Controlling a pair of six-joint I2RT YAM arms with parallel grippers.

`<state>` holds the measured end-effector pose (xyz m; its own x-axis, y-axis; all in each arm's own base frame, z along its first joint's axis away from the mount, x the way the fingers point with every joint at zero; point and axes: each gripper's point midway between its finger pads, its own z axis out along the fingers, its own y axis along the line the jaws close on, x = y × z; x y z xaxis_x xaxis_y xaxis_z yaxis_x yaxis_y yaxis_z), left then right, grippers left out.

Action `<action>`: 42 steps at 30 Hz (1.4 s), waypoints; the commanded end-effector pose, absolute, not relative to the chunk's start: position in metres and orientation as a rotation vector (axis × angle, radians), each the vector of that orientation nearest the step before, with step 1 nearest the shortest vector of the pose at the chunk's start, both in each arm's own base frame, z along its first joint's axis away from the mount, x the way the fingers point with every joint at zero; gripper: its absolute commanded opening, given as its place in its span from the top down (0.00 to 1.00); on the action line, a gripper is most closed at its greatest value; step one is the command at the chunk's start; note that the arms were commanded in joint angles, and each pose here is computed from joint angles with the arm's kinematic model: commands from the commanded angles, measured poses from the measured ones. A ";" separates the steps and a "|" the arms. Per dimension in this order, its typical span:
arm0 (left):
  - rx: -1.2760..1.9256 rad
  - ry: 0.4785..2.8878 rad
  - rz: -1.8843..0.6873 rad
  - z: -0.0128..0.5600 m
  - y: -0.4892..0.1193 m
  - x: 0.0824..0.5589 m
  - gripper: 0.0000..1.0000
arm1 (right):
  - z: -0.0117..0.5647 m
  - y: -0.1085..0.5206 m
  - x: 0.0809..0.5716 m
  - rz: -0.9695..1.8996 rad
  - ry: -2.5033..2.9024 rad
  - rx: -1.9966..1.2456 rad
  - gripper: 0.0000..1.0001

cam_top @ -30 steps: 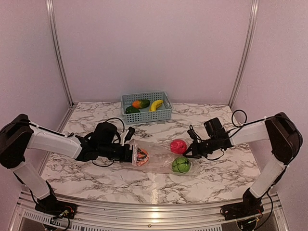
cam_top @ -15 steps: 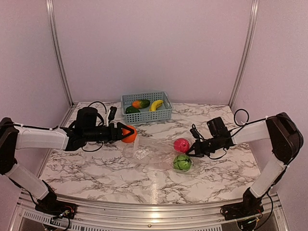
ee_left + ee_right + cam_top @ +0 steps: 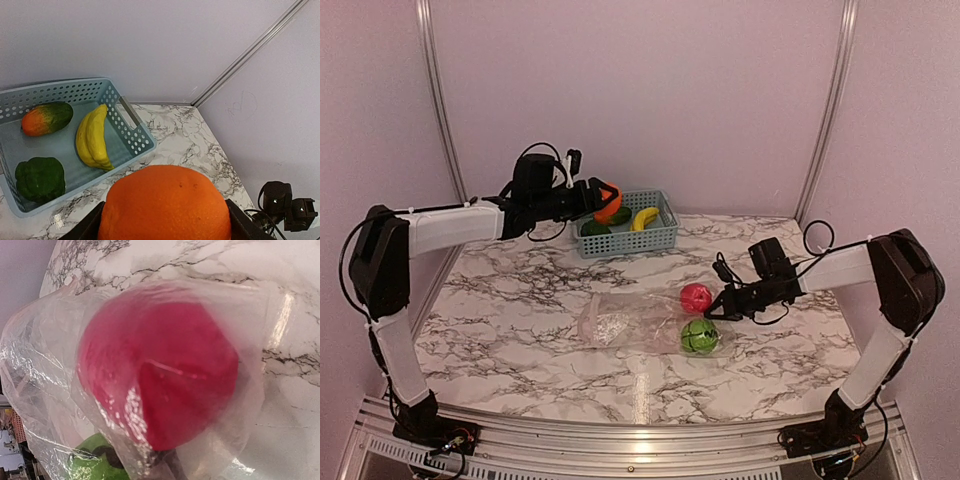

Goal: Open the zip-top bag and remove the fake food

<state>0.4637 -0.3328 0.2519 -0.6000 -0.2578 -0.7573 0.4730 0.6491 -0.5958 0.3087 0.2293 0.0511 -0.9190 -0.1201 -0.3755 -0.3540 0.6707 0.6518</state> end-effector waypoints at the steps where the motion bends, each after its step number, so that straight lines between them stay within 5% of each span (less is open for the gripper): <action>1: 0.122 2.114 -0.826 0.205 -0.330 0.507 0.46 | 0.063 0.232 0.319 1.107 2.551 -0.415 1.00; 19: 0.092 2.205 -0.666 0.132 -0.354 0.592 0.38 | 0.062 0.235 0.317 1.147 2.551 -0.383 1.00; 24: 0.039 2.187 -0.746 0.132 -0.350 0.603 0.25 | 0.065 0.236 0.319 1.160 2.542 -0.384 1.00; 32: 0.155 2.172 -0.801 0.170 -0.345 0.588 0.01 | 0.068 0.236 0.321 1.154 2.532 -0.368 1.00; 42: 0.233 2.141 -0.727 0.226 -0.299 0.514 0.01 | 0.068 0.237 0.324 1.160 2.522 -0.358 1.00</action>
<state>0.5475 -0.3156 0.1648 -0.7028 -0.1064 -0.7034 0.3296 0.8275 -0.4544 0.3135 0.2351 0.0612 -0.9210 -0.1008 -0.3764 -0.3482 0.6463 0.6789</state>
